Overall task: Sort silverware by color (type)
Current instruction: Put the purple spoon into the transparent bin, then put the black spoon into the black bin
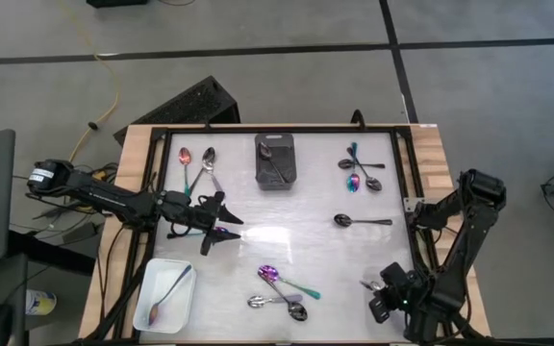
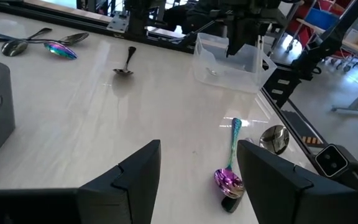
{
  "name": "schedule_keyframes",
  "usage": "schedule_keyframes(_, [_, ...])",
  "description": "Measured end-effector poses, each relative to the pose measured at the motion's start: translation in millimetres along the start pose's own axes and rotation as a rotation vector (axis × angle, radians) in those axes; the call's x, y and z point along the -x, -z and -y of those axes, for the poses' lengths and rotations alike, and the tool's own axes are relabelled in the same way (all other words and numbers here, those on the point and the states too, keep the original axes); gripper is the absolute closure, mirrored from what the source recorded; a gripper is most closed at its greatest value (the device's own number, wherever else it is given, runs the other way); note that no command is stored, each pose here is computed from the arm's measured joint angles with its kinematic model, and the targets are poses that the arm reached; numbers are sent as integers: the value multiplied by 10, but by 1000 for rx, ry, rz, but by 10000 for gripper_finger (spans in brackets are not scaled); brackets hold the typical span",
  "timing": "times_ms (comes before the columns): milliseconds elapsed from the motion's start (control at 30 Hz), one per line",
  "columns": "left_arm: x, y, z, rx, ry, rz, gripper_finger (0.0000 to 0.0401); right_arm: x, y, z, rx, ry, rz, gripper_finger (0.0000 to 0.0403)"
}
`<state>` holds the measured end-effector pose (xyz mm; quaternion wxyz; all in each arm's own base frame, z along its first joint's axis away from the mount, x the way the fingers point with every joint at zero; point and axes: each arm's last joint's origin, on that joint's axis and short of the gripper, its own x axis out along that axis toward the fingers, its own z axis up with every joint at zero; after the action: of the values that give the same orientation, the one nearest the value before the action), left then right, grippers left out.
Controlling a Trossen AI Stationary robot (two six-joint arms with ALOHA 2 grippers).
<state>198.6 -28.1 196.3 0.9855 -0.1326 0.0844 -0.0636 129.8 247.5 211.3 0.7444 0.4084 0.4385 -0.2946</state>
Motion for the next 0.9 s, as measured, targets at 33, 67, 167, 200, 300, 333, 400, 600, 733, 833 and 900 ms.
schedule_keyframes(33, [0, 0, 0, 0, 0, 0, 205, 0, 3, 4, 1, 9, -9, 351])
schedule_keyframes(67, [0, 0, 0, 0, 0, 0, 205, 1, 4, 11, 3, 23, -21, 349])
schedule_keyframes(167, [0, 0, 0, 4, 0, 0, 205, 1, -4, 36, 6, 60, -32, 345])
schedule_keyframes(200, [0, 0, 0, 6, 0, 0, 205, 1, -7, 42, 9, 67, -30, 344])
schedule_keyframes(300, [0, 0, 0, 7, 0, 0, 205, 2, -19, 57, 16, 84, -24, 341])
schedule_keyframes(333, [0, 0, 0, 9, 0, 0, 205, 0, -27, 61, 17, 94, -24, 339])
schedule_keyframes(400, [0, 0, 0, 15, 1, 0, 205, -1, -38, 75, 21, 121, -32, 335])
schedule_keyframes(600, [0, 0, 0, 16, 1, 0, 205, 64, -115, 118, 34, 169, -44, 306])
schedule_keyframes(733, [0, 0, 0, 16, 1, 0, 205, 161, -206, 119, 44, 143, -63, 276])
schedule_keyframes(833, [0, -1, 0, 16, 1, 0, 205, 236, -290, 117, 64, 120, -77, 248])
schedule_keyframes(900, [0, 0, 0, 16, 1, -1, 205, 293, -366, 119, 76, 103, -86, 231])
